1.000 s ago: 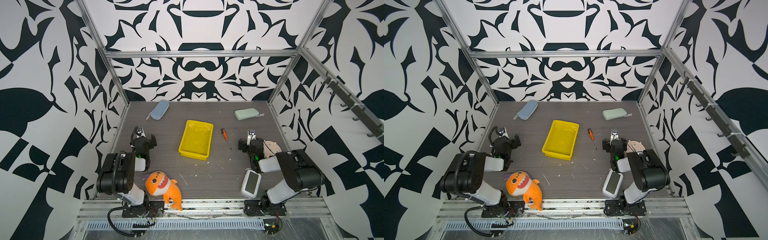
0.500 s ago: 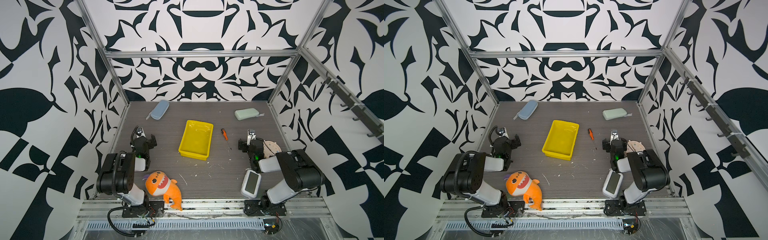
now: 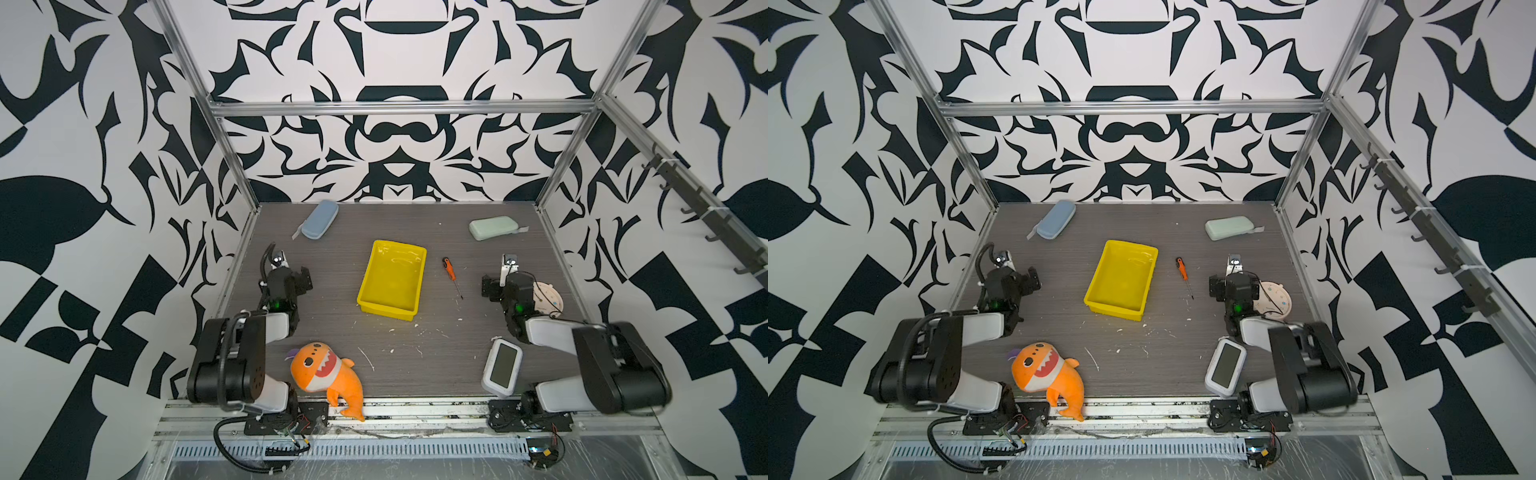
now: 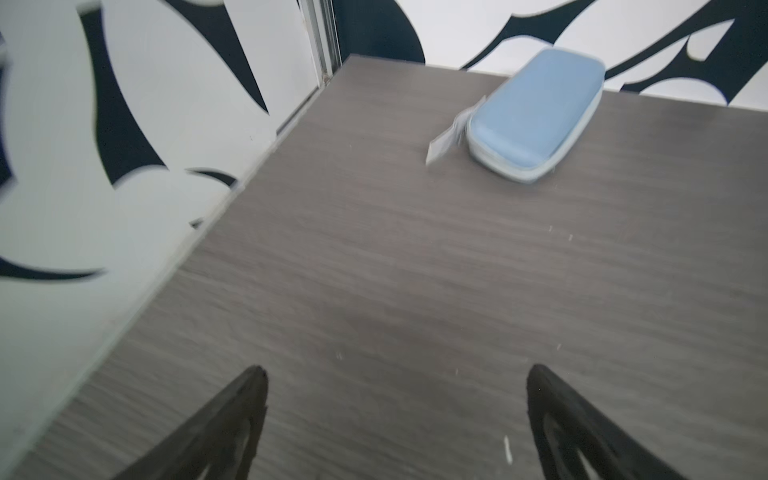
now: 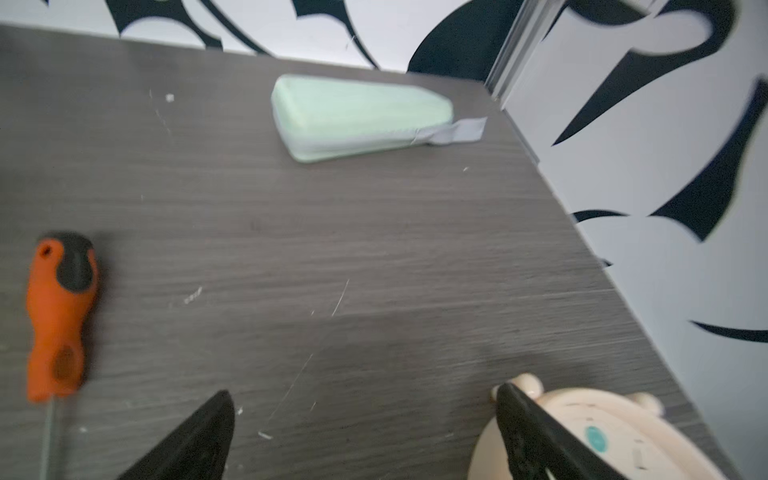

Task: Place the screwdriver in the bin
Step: 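Raise both arms and move the right gripper toward the orange screwdriver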

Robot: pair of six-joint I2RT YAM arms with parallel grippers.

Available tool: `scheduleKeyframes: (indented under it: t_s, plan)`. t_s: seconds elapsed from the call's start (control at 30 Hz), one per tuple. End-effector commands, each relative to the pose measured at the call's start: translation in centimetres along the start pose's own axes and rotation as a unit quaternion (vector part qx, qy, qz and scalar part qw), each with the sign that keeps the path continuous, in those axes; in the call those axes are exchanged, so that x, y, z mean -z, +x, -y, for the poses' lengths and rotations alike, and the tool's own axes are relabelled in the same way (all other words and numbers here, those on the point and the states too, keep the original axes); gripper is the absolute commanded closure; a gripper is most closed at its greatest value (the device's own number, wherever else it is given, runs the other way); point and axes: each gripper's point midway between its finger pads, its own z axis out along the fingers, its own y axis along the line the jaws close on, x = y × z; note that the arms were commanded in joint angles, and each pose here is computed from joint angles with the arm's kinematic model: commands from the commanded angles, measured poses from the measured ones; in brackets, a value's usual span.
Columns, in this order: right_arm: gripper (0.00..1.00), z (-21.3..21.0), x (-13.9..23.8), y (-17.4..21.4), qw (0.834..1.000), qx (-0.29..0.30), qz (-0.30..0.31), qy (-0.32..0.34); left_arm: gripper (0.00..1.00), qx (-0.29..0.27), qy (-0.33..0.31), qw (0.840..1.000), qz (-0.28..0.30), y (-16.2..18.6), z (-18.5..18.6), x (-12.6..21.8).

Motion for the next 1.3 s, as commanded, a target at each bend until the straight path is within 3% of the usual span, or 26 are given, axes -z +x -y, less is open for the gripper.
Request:
scheduleKeyframes:
  t_s: [0.0, 0.07, 0.13, 0.17, 0.23, 0.3, 0.37, 0.5, 0.53, 0.63, 0.67, 0.73, 0.8, 0.87, 1.1, 1.2, 1.27]
  plan:
    - [0.00, 1.9, 2.9, -4.9, 0.999, -0.027, -0.010, 0.035, 0.00, 0.000, 0.021, 0.999, -0.029, -5.5, 1.1, 2.1]
    - [0.00, 0.9, 4.2, -6.3, 0.998, -0.056, -0.007, -0.005, 0.00, 0.021, 0.041, 0.999, -0.021, -8.4, 2.0, 3.8]
    - [0.00, 1.6, 5.4, -5.9, 0.986, -0.163, -0.031, 0.008, 0.00, 0.052, 0.045, 0.997, -0.020, -10.0, 2.7, 5.5]
    - [0.00, 2.3, 6.3, -4.4, 0.964, -0.256, -0.065, 0.032, 0.00, 0.062, 0.050, 0.997, -0.023, -10.2, 3.2, 6.3]
    - [0.00, 2.6, 8.1, -0.1, 0.920, -0.358, -0.142, 0.070, 0.00, 0.077, 0.077, 0.994, -0.030, -10.0, 4.8, 7.9]
    - [0.00, -0.2, 8.1, 1.7, 0.916, -0.360, -0.176, -0.003, 0.00, 0.088, 0.120, 0.988, -0.040, -9.1, 6.8, 9.3]
    - [0.00, -0.9, 8.4, 3.5, 0.913, -0.355, -0.201, -0.017, 0.00, 0.109, 0.146, 0.981, -0.062, -7.9, 8.3, 10.6]
    - [0.00, -1.9, 8.8, 3.7, 0.913, -0.337, -0.226, -0.041, 0.00, 0.159, 0.115, 0.967, -0.162, -5.5, 7.2, 13.2]
    - [0.00, -2.5, 8.9, 3.4, 0.914, -0.328, -0.232, -0.061, 0.00, 0.155, 0.107, 0.965, -0.185, -5.2, 6.8, 14.2]
    - [0.00, -4.8, 9.4, 2.2, 0.918, -0.279, -0.244, -0.138, 0.00, 0.135, 0.159, 0.961, -0.181, -5.5, 7.6, 16.2]
    - [0.02, -4.9, 9.5, 2.1, 0.920, -0.266, -0.250, -0.142, 0.00, 0.136, 0.179, 0.957, -0.182, -5.3, 8.0, 16.9]
    - [0.26, -3.4, 9.4, 2.9, 0.928, -0.251, -0.258, -0.098, 0.00, 0.144, 0.198, 0.951, -0.188, -4.4, 8.3, 17.7]
    - [0.20, -1.5, 9.8, 3.9, 0.928, -0.252, -0.270, -0.047, 0.00, 0.165, 0.195, 0.944, -0.209, -3.0, 8.1, 18.1]
    - [0.02, -1.3, 10.4, 4.1, 0.924, -0.256, -0.280, -0.051, 0.00, 0.179, 0.182, 0.940, -0.228, -2.3, 7.7, 18.5]
    - [0.00, -5.5, 11.6, 1.5, 0.903, -0.264, -0.283, -0.186, 0.00, 0.215, 0.131, 0.927, -0.279, -0.2, 6.6, 18.6]
    - [0.00, -7.2, 11.7, 1.4, 0.884, -0.276, -0.297, -0.231, 0.00, 0.211, 0.149, 0.939, -0.227, -1.4, 6.2, 18.9]
    - [0.00, -8.6, 11.7, 1.5, 0.868, -0.289, -0.306, -0.264, 0.00, 0.217, 0.120, 0.952, -0.181, -1.4, 4.5, 18.5]
